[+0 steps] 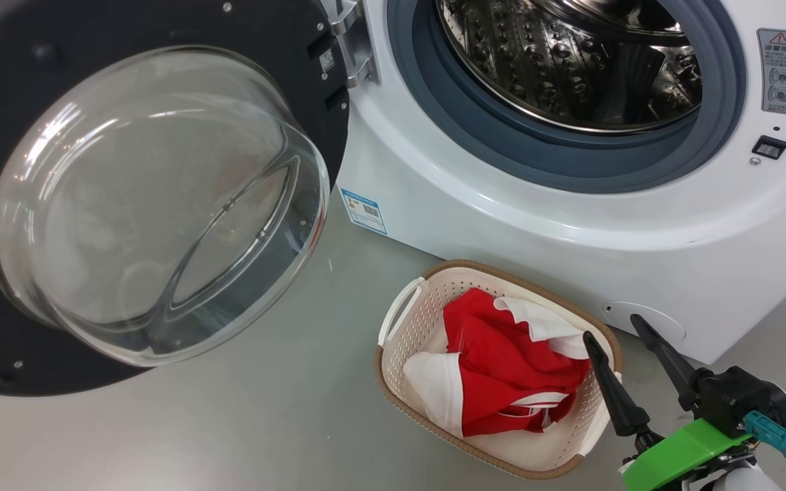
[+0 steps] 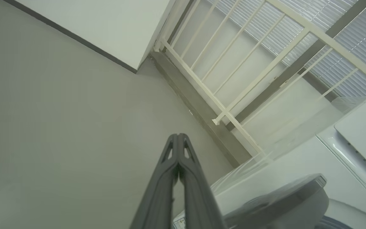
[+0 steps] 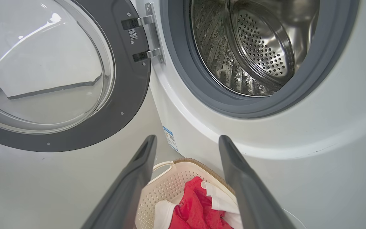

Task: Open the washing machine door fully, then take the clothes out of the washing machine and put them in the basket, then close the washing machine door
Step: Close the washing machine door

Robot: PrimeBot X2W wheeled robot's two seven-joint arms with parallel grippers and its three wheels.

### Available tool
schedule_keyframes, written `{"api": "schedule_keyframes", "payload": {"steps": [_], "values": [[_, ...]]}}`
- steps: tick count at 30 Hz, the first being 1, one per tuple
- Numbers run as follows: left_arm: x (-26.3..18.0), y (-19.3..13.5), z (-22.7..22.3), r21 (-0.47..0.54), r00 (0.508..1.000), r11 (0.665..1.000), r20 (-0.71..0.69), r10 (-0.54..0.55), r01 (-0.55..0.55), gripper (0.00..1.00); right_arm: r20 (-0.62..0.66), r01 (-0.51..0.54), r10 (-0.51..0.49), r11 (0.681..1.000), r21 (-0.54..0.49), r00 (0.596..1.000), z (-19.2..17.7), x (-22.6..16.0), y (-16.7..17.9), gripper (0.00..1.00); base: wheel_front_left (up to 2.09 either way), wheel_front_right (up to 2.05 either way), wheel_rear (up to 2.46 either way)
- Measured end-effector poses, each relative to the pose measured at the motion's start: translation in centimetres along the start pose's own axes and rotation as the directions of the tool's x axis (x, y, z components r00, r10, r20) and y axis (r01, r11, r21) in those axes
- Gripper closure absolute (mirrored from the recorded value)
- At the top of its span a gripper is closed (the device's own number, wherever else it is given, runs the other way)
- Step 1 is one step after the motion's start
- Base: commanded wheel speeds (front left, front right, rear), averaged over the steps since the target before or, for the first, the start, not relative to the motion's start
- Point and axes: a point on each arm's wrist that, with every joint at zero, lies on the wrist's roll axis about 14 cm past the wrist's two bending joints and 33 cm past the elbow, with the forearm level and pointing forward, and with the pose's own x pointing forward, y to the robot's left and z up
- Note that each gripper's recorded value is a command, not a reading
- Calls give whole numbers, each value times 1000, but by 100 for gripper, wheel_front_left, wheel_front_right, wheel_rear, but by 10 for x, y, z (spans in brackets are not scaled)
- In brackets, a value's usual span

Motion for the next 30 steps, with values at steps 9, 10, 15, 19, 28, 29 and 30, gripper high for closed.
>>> {"api": "schedule_keyframes", "payload": {"steps": [9,10,15,19,28,29,30], "values": [[-5,0,-36,-26,954,1000,-301,8,-16,100,0,3,-3,1000,-7,1000,0,0,-5,0,0,0,0],[-6,0,-40,-20,945,1000,-328,11,-18,100,-1,4,-4,1000,-7,1000,0,0,-5,0,0,0,0],[-11,-13,-52,2,906,1000,-424,-20,23,100,-3,2,-2,1000,-2,1000,-2,2,-5,0,0,0,0],[-18,-13,-68,24,869,999,-494,-26,43,100,-5,0,0,1000,-4,1000,-3,2,-5,0,0,0,0],[-35,-17,-77,63,820,993,-571,-47,101,100,-1,-1,1,1000,-8,1000,-1,1,-4,0,0,0,0],[-37,-18,-79,65,813,992,-580,-50,108,100,0,0,0,1000,-9,1000,0,1,-4,0,0,0,0],[-39,-18,-80,68,808,991,-587,-52,113,100,1,0,0,1000,-9,1000,0,1,-4,0,0,0,0]]}}
